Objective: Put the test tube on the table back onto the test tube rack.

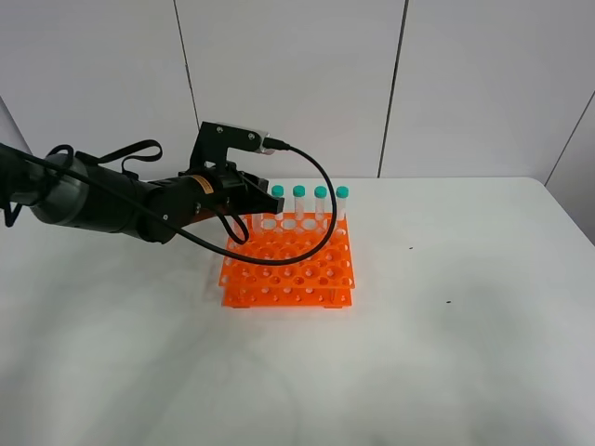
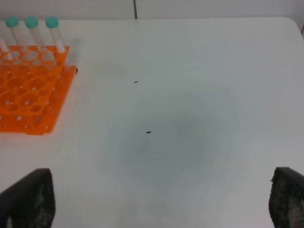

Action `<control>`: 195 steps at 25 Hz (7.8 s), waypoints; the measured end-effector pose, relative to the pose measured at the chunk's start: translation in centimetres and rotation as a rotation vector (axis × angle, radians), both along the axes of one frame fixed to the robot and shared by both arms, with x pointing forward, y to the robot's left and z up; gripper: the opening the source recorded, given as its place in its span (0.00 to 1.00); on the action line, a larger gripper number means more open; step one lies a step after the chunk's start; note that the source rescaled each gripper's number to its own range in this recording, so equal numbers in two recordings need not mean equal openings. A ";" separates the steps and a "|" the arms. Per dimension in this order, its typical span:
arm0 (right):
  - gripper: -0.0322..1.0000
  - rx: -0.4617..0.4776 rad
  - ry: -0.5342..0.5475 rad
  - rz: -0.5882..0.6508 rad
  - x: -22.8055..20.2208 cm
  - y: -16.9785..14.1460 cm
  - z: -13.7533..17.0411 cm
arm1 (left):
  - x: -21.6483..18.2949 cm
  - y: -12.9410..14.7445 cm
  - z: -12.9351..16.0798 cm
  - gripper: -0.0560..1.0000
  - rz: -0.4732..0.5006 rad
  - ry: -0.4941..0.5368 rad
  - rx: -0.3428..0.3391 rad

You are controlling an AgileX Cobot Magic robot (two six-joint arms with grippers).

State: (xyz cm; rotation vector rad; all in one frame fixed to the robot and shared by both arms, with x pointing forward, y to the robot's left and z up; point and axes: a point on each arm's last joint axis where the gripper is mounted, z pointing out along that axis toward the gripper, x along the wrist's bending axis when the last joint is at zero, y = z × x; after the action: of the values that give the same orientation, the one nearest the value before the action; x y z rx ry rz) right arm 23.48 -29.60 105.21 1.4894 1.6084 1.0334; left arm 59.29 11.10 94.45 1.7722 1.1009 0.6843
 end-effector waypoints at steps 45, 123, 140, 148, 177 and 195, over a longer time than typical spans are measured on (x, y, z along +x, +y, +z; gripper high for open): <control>1.00 0.000 -0.001 0.000 0.0 0.0 0.0 | -0.4 0.3 -3.7 0.06 0.045 0.011 -0.069; 1.00 0.000 -0.001 0.000 0.0 0.0 0.0 | -0.2 -0.2 -1.8 0.52 0.011 0.062 -0.070; 1.00 0.000 -0.001 0.000 0.0 0.0 0.0 | -6.1 3.0 8.2 0.82 0.032 0.356 0.089; 1.00 0.000 -0.001 0.000 0.0 0.0 0.0 | -3.3 4.5 7.6 0.84 0.062 0.728 0.300; 1.00 0.000 -0.001 0.000 0.0 0.0 0.0 | -3.5 17.6 4.1 0.84 0.351 1.301 0.283; 1.00 0.000 -0.001 0.000 0.0 0.0 0.0 | -27.3 18.4 9.1 0.84 0.365 0.815 0.183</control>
State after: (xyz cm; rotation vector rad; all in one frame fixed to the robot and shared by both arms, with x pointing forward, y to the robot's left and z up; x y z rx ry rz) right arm 23.49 -29.60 105.22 1.4888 1.6077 1.0340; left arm 32.02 29.46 103.54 2.0916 1.9918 0.2513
